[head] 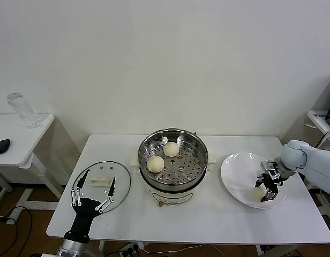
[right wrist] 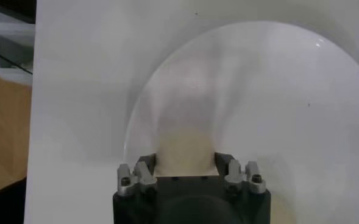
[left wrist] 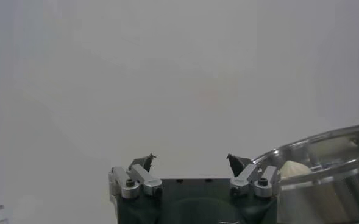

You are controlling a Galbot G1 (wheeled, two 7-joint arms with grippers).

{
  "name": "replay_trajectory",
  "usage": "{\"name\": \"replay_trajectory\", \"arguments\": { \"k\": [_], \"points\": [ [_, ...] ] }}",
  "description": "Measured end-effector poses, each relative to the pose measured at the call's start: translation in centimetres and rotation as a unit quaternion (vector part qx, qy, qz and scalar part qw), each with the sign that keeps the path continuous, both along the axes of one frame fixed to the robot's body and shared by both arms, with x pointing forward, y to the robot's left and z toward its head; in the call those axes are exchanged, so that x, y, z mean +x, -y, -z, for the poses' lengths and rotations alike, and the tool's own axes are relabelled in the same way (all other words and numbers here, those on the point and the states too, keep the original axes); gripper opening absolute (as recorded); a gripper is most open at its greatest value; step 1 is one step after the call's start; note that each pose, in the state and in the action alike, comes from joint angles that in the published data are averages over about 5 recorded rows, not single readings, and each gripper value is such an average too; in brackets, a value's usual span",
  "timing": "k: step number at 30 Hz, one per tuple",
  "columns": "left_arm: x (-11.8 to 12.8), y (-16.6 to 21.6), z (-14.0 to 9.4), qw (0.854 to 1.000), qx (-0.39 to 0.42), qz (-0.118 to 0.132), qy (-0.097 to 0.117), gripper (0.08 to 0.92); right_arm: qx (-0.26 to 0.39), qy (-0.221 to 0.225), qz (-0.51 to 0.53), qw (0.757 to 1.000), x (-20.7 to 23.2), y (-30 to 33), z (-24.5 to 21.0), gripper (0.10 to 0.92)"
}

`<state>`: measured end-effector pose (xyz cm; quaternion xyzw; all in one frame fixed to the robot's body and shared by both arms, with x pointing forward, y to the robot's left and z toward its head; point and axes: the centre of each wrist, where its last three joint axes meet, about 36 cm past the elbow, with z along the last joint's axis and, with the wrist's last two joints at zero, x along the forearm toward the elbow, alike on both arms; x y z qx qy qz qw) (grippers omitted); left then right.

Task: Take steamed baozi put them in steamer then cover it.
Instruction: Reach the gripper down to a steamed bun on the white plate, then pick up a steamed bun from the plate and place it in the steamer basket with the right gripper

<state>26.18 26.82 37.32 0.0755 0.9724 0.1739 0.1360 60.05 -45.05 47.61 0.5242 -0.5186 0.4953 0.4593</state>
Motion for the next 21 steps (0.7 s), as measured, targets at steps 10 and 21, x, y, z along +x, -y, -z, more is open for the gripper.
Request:
{"name": "replay_trajectory", "arguments": {
  "k": [10,21],
  "points": [
    [0.1,-0.2,-0.5,1.0,0.003,0.0,0.006,0.823,0.012,0.02,-0.037,0.999,2.0,-2.5,-5.1,0.631],
    [0.3,-0.1,-0.7,1.0,0.003,0.005,0.011,0.823,0.035,0.099,-0.215,0.971,5.3,-12.8,-18.4,0.647]
  ]
}}
